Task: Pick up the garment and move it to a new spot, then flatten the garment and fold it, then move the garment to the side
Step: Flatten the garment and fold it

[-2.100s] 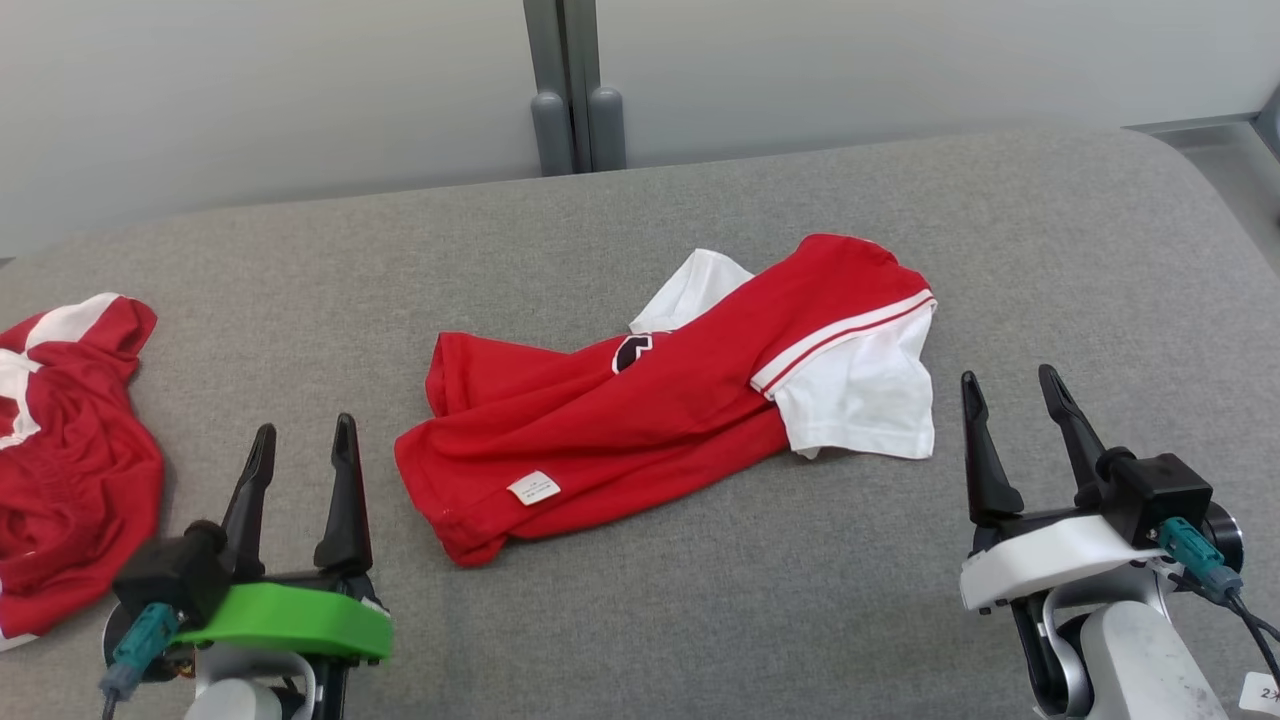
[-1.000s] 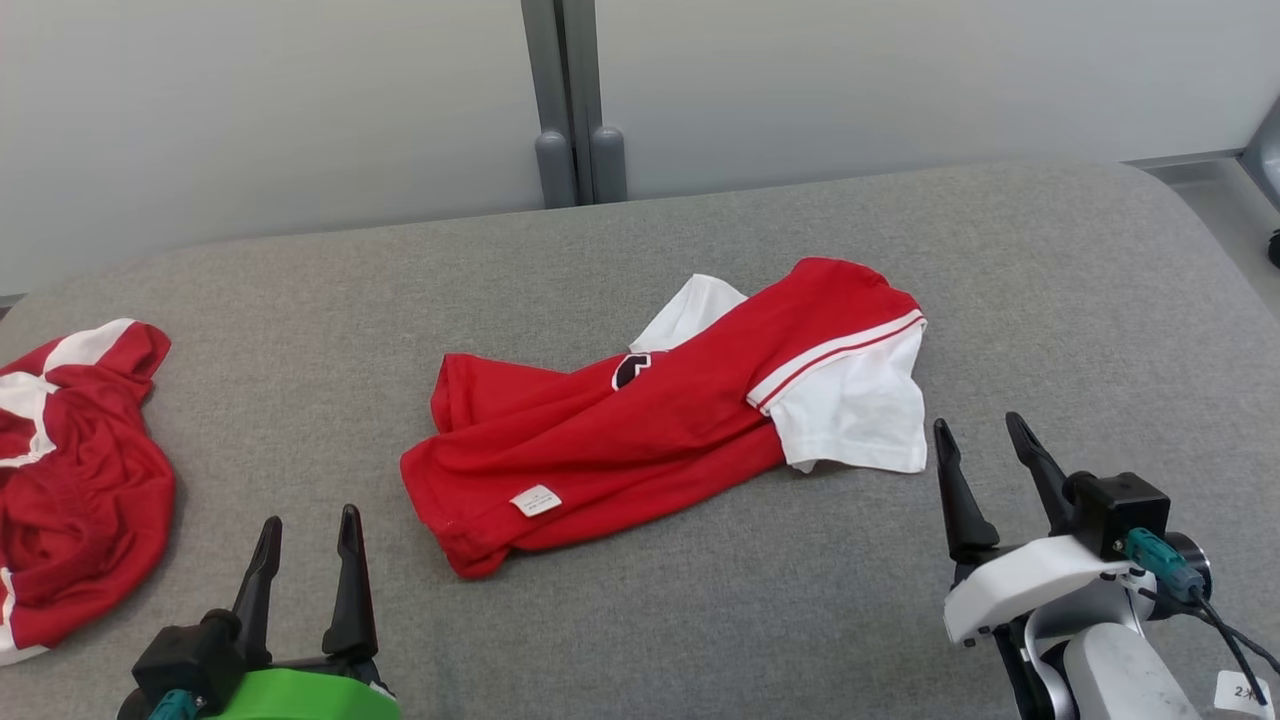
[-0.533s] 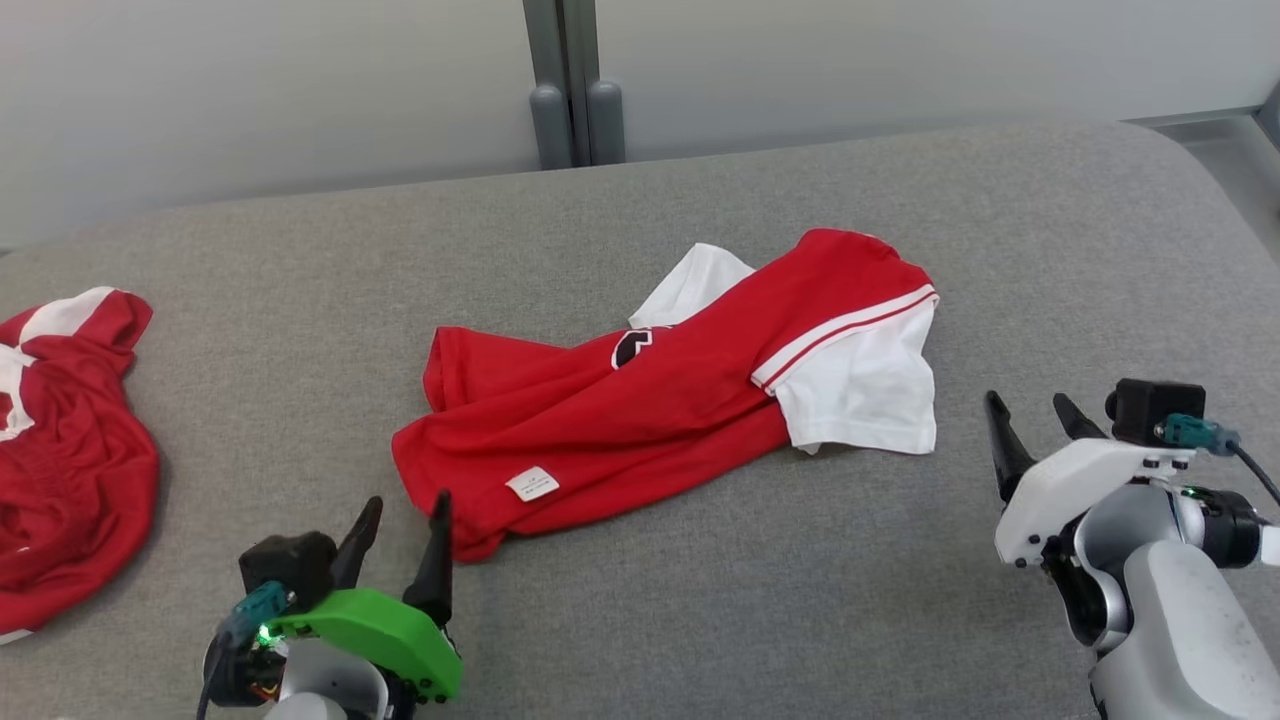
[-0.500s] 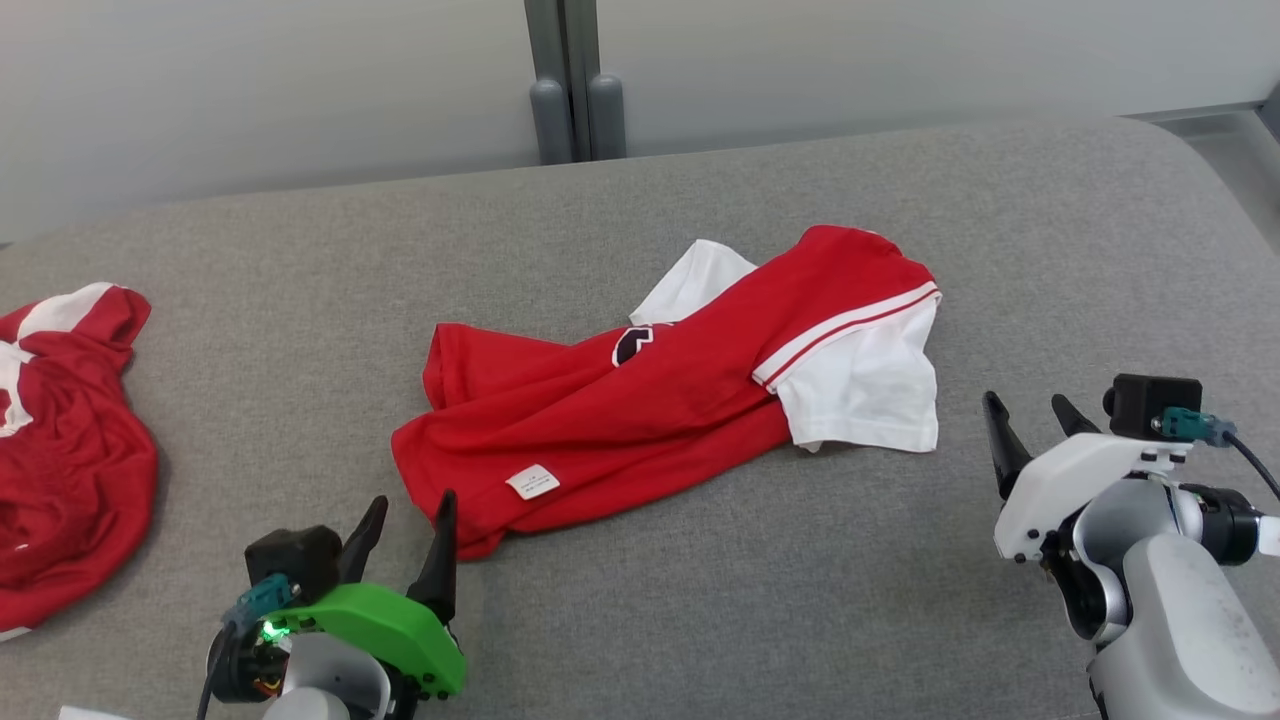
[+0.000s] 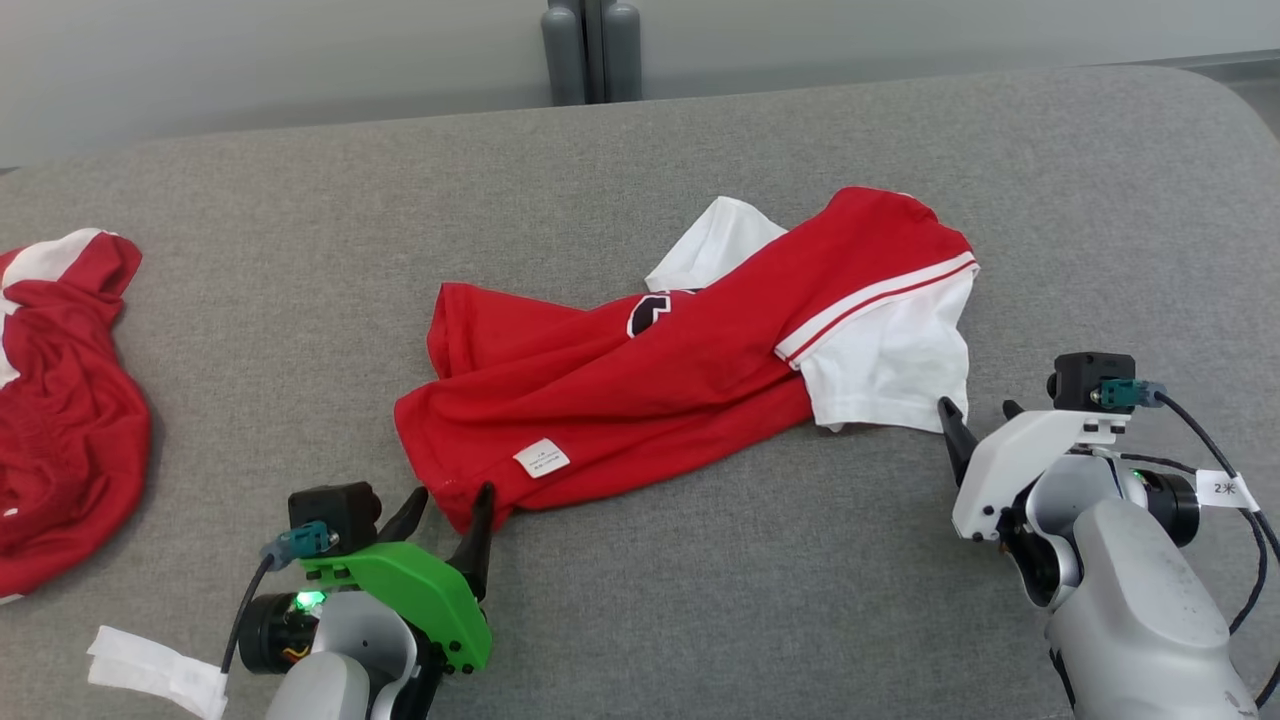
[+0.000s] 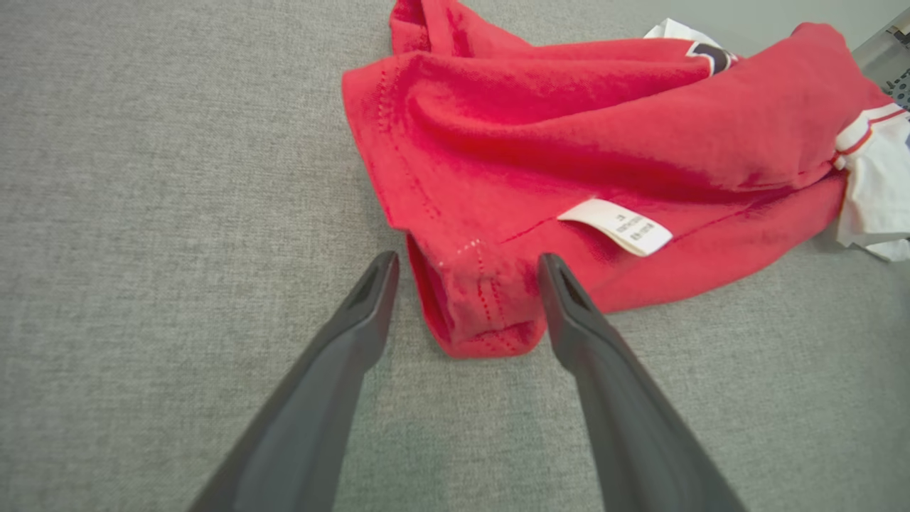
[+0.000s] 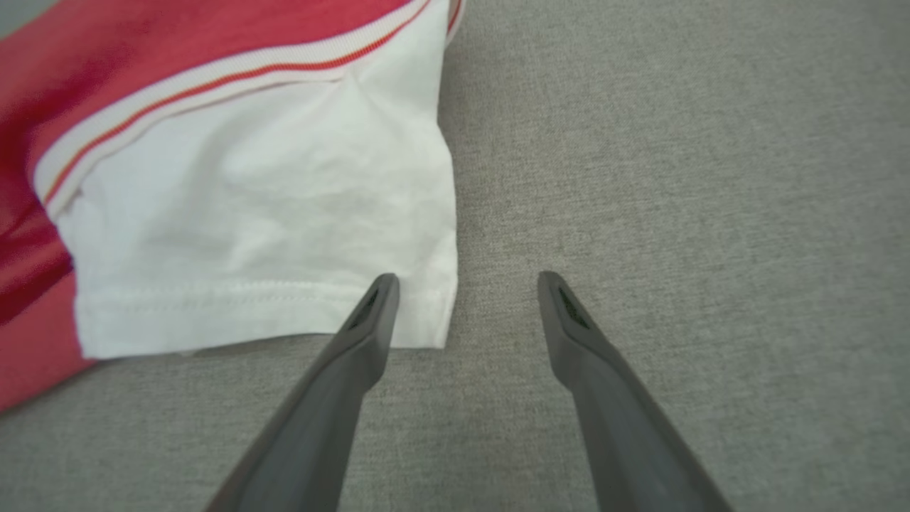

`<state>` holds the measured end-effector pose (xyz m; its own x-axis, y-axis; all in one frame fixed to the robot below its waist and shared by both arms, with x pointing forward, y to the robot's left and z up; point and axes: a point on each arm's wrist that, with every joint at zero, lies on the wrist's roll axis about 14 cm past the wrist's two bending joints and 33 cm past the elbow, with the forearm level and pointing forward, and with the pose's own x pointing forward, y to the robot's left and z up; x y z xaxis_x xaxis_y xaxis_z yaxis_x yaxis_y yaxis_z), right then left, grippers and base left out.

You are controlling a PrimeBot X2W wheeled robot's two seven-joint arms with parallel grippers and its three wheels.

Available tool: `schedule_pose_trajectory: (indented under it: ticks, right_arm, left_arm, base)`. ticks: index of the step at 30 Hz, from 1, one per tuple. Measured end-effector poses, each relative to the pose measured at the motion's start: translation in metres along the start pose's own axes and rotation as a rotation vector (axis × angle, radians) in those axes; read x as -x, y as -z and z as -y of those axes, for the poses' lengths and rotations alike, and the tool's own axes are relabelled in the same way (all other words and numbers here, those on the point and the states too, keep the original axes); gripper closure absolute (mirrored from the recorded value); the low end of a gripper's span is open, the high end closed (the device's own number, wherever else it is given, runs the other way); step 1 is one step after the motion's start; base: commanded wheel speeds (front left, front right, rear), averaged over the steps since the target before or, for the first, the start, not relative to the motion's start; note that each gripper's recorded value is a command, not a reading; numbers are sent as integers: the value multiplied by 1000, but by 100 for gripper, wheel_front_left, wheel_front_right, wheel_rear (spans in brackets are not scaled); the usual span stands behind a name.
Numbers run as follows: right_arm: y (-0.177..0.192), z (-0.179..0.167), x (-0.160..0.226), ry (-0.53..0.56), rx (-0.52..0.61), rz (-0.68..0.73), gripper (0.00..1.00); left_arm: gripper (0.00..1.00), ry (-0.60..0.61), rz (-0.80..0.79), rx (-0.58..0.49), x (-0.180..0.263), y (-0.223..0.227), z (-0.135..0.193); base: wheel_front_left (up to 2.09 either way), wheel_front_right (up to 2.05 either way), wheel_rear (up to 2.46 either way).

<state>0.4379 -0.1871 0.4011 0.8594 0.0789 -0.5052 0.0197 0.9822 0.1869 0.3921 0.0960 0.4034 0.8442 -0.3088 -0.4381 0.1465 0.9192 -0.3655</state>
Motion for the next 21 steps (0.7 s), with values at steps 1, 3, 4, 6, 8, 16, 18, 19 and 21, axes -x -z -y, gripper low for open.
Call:
schedule_pose_trajectory:
  ticks: [1, 3, 4, 6, 8, 16, 18, 19, 21]
  right_arm:
    - [1, -2, -2, -3, -1, -2, 0]
    - [2, -4, -6, -7, -1, -5, 0]
    - [3, -5, -8, -9, 0, -8, 0]
    - [7, -7, -12, -14, 1, -26, 0]
    - [12, -10, -16, -20, 3, -52, 0]
    - [23, -20, -29, -44, 22, -111, 0]
    - [23, -22, -31, -49, 27, -114, 0]
    - [24, -22, -32, -50, 27, -117, 0]
    - [25, -23, -33, -53, 28, -119, 4]
  left_arm:
    - [0, 0, 1, 0, 0, 0, 0]
    - [0, -4, 2, -1, 0, -1, -1]
    - [0, -4, 4, -1, -1, -1, -1]
    - [0, -5, 3, -2, -1, -1, -2]
    - [0, -8, 1, -3, -1, -1, -4]
    - [0, -15, 2, 1, -1, -3, -6]
    - [0, -15, 7, 0, -2, -5, -7]
    - [0, -15, 7, 3, -2, -5, -7]
    - [21, -6, 7, 6, -4, -6, -5]
  base:
    - [0, 0, 0]
    - [0, 0, 0]
    - [0, 0, 0]
    - [0, 0, 0]
    - [0, 0, 0]
    - [0, 0, 0]
    - [0, 0, 0]
    - [0, 0, 0]
    - [0, 0, 0]
